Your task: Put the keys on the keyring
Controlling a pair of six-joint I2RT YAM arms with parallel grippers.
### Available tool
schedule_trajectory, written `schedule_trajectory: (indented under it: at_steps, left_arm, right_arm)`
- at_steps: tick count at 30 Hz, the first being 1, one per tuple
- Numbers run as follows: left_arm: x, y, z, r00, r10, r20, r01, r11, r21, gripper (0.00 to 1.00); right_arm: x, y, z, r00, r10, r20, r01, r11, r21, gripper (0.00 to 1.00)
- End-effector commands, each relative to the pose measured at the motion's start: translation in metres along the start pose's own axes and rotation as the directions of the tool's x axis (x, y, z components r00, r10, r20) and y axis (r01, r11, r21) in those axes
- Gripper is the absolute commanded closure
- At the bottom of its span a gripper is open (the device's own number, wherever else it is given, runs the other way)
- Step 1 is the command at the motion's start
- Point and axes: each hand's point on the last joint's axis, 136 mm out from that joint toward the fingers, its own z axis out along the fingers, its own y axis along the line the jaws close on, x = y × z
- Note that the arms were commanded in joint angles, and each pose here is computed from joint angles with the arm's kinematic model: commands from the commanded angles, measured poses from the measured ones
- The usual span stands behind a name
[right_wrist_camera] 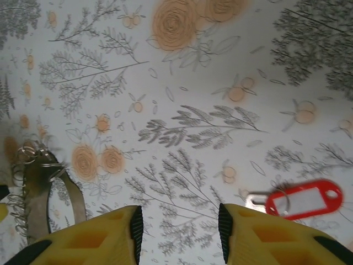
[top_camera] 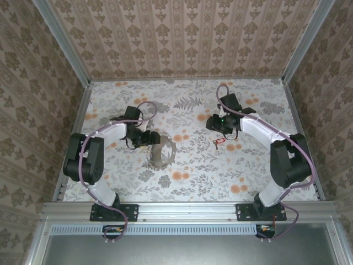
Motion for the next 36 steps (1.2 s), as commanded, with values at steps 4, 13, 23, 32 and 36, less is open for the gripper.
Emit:
schedule_trajectory:
  at_steps: [4, 13, 23, 32, 36]
  left_arm:
    - [-0.002, -0.009, 0.005, 0.999, 0.045, -0.016, -0.045, 0.999, 0.022, 0.35]
    - [-0.002, -0.001, -0.029, 0.997, -0.03, 0.07, 0.026, 0.998, 0.056, 0.38]
    - [0.015, 0.023, -0.059, 0.978, -0.173, 0.12, 0.166, 0.984, 0.072, 0.38]
    - [0.02, 0.034, -0.065, 0.968, -0.207, 0.144, 0.198, 0.978, 0.07, 0.39]
    - [0.025, 0.038, -0.064, 0.97, -0.194, 0.144, 0.189, 0.981, 0.051, 0.39]
  right_arm:
    - [0.013, 0.066, 0.027, 0.976, -0.212, -0.042, 0.197, 0.955, -0.223, 0.62]
    - [0.07, 0.151, 0.039, 0.352, -0.868, 0.351, 0.929, 0.278, -0.245, 0.64]
    - [0.122, 0.142, 0.047, -0.191, -0.93, 0.314, 0.936, -0.268, -0.226, 0.59]
    - [0.187, 0.144, 0.044, -0.465, -0.798, 0.384, 0.792, -0.568, -0.222, 0.57]
    - [0.197, 0.138, 0.061, -0.565, -0.736, 0.373, 0.752, -0.645, -0.133, 0.57]
